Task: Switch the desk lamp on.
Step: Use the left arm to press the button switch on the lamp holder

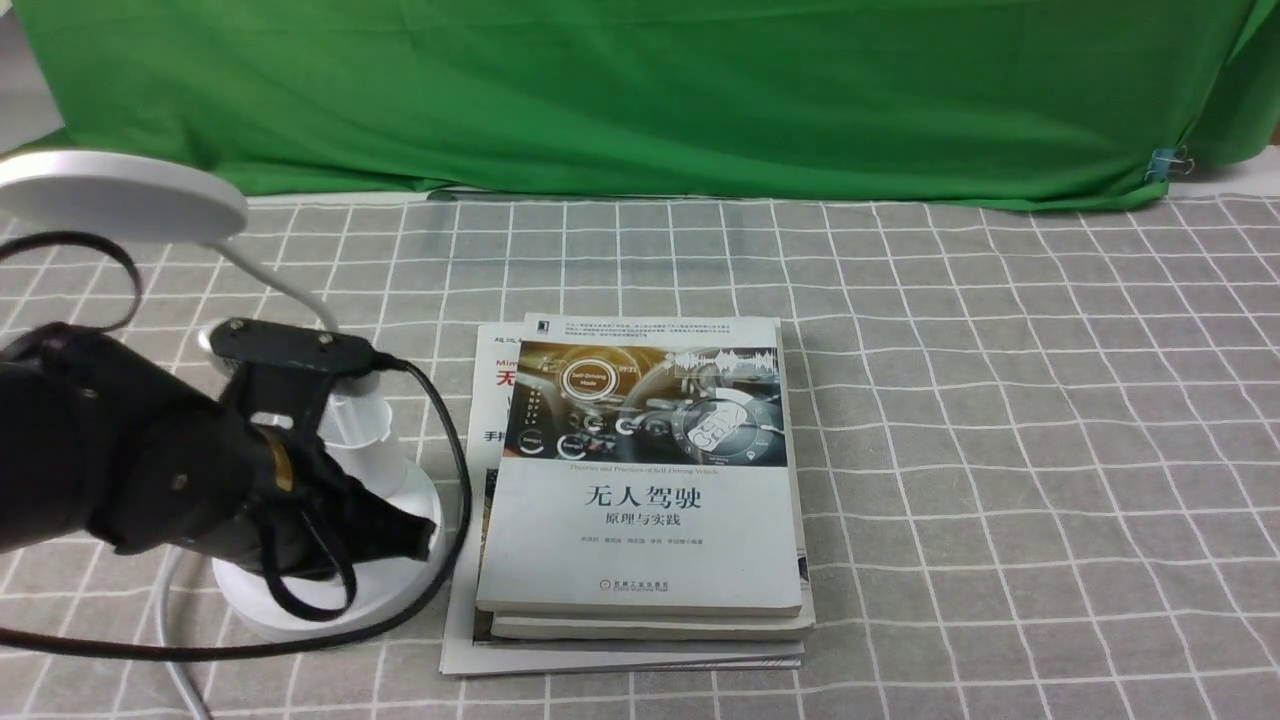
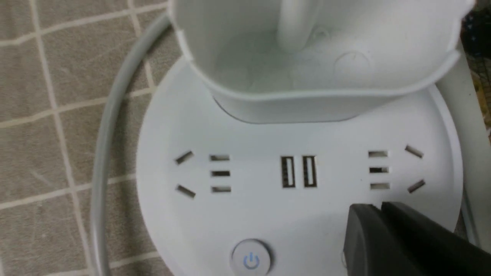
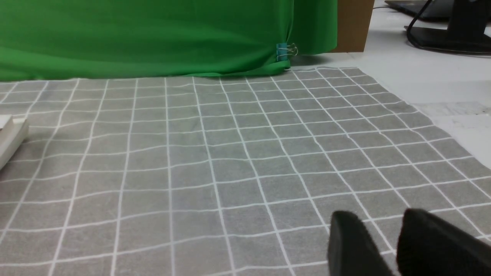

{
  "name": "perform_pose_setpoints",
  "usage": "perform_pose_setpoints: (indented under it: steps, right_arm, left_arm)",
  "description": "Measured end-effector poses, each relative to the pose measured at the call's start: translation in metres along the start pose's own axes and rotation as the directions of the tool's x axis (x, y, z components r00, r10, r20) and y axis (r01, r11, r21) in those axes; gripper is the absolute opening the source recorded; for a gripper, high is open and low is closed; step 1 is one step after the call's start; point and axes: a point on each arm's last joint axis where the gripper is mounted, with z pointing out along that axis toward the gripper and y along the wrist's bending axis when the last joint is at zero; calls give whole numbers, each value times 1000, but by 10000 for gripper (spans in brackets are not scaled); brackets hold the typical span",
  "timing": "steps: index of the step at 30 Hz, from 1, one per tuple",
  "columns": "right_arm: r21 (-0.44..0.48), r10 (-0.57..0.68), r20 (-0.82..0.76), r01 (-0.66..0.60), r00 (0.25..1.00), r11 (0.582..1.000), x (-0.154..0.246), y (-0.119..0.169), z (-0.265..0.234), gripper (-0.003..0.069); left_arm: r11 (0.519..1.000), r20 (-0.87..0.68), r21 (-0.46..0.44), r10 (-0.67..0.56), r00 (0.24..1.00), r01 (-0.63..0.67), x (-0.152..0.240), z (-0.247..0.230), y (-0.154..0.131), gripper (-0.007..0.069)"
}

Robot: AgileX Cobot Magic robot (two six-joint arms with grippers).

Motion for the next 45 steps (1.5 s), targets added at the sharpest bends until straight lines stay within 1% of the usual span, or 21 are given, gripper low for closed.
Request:
perform_pose_setpoints:
  steps: [6, 14, 35, 45]
  right_arm:
    - [0, 0, 0, 0, 1000, 1000, 0, 0, 0, 245]
    - [0, 0, 0, 0, 1000, 1000, 0, 0, 0, 245]
    - [0, 0, 0, 0, 1000, 1000, 0, 0, 0, 245]
    - [0, 0, 0, 0, 1000, 1000, 0, 0, 0, 245]
  left_arm:
    - [999, -9, -19, -32, 999, 32, 3, -4, 9, 19]
    - [998, -39, 18, -64, 997, 65, 17, 6, 6, 19]
    - [998, -15, 27, -56, 998, 56, 16, 8, 5, 19]
    - [998, -42, 24, -56, 998, 57, 17, 15, 5, 19]
